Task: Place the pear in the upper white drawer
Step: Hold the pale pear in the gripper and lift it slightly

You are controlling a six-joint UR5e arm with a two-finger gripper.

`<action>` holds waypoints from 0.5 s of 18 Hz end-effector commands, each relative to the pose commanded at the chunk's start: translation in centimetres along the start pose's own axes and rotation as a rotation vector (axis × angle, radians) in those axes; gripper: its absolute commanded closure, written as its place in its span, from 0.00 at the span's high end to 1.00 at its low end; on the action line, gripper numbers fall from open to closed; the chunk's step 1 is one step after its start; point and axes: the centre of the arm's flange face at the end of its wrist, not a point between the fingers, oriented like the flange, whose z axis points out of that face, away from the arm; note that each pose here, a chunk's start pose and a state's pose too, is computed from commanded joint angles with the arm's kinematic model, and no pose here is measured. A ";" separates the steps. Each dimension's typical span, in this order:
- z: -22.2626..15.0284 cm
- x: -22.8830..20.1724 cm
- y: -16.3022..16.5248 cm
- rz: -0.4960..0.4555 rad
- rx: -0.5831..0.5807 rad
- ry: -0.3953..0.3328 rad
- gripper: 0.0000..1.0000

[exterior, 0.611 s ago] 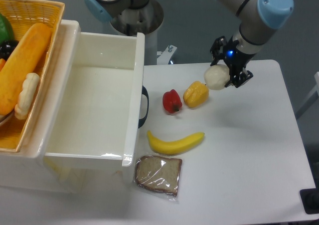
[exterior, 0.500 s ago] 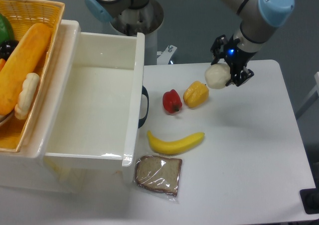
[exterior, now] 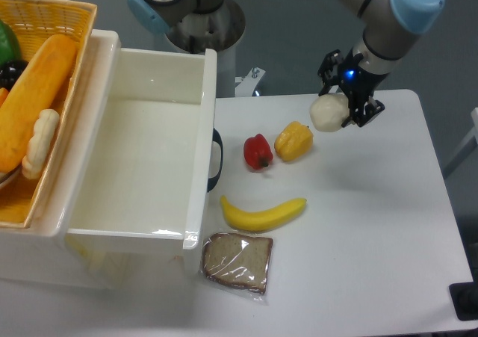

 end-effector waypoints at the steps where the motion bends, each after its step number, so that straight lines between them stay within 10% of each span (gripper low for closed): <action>1: -0.2 0.0 -0.2 -0.007 0.000 -0.004 0.36; 9: -2.4 1.4 -2.9 -0.183 0.009 -0.031 0.37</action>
